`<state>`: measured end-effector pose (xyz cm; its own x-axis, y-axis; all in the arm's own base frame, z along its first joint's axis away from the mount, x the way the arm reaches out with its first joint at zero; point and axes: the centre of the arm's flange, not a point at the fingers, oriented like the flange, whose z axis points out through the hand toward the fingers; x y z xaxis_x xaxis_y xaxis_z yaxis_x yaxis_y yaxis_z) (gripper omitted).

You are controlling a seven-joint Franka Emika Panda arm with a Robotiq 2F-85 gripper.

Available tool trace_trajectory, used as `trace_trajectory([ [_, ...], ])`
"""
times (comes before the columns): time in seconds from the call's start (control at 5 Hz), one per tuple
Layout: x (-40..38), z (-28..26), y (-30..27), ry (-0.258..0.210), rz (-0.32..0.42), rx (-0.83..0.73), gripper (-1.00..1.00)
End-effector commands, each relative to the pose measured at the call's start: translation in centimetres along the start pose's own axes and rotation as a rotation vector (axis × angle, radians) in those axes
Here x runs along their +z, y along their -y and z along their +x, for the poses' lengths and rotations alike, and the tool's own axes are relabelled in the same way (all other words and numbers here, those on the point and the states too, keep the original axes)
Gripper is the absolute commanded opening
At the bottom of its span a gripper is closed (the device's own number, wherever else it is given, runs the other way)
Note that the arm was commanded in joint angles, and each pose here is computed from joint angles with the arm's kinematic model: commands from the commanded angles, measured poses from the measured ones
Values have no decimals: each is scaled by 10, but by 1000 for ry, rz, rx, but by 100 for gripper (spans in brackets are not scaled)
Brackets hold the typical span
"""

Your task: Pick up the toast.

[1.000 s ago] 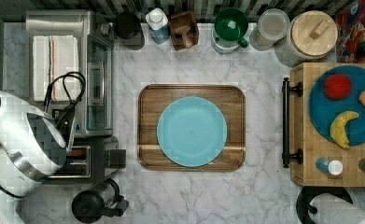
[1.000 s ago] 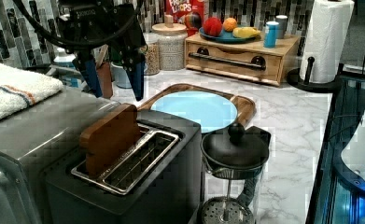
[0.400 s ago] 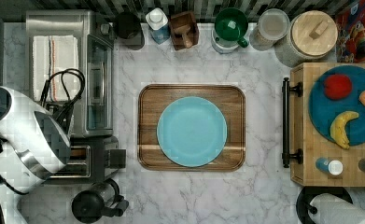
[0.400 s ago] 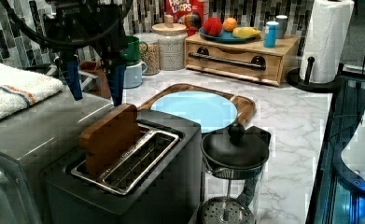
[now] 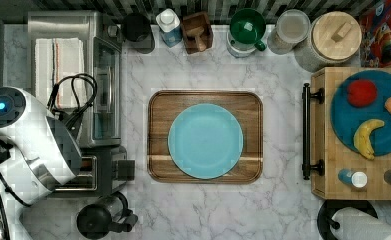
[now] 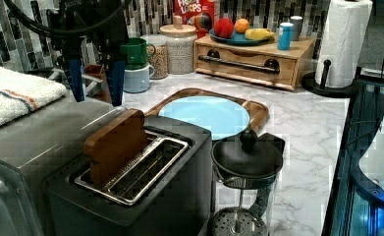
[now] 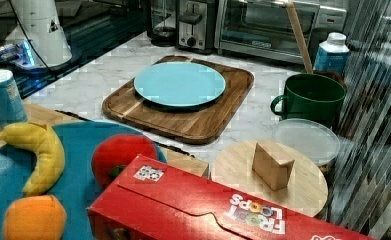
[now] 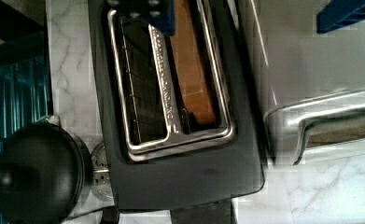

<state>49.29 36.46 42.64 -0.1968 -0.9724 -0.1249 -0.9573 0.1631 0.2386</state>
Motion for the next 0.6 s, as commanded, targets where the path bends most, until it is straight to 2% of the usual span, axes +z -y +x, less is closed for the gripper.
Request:
trace_trajectory([
  [0.2, 36, -91, -131, 7, -43, -175, 100],
  [0.4, 46, -86, -134, 11, -66, -185, 100],
  [0.6, 54, -83, -136, 0, -63, -187, -28],
])
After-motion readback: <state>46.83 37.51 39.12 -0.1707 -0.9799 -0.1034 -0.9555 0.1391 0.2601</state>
